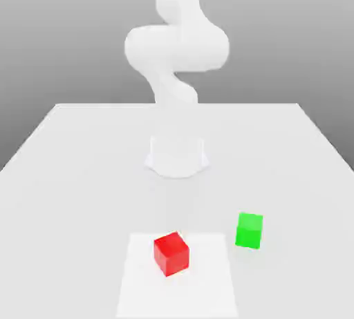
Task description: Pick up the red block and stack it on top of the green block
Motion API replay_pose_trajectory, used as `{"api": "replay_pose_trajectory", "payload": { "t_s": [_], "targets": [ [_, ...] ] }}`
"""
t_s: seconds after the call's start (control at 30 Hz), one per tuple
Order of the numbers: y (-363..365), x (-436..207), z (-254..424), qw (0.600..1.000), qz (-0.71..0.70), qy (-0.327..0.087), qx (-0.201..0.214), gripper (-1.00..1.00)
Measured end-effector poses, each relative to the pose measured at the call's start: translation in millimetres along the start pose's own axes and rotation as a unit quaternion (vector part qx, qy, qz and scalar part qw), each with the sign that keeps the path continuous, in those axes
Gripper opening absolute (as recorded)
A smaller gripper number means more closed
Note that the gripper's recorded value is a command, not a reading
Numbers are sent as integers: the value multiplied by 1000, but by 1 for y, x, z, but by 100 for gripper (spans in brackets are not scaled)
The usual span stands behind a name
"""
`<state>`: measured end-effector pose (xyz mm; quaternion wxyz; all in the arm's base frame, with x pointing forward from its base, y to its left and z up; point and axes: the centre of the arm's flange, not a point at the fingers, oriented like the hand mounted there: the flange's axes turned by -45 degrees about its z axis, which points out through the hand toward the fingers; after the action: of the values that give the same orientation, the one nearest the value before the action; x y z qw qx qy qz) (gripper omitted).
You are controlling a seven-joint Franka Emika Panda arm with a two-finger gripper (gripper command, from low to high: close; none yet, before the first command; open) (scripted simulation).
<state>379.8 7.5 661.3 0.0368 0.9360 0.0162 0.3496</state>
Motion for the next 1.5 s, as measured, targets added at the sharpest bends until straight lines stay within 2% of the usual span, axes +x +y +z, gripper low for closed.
{"api": "replay_pose_trajectory", "payload": {
  "t_s": [0.13, 0.3, 0.47, 0.67, 0.73, 1.1, 1.13, 1.5],
  "targets": [
    [-9, -29, 104, 994, -63, -81, -29, 0],
    [-6, -91, 210, 976, -125, -176, -26, 0],
    [-3, -172, 288, 950, -174, -258, 16, 0],
    [-16, -274, 339, 916, -217, -321, 106, 0],
    [-21, -288, 347, 911, -224, -325, 121, 0],
    [-23, -331, 392, 910, -220, -327, 124, 0],
    [-23, -334, 394, 910, -221, -328, 124, -100],
    [-22, -316, 380, 912, -219, -325, 124, -100]
  ]
}}
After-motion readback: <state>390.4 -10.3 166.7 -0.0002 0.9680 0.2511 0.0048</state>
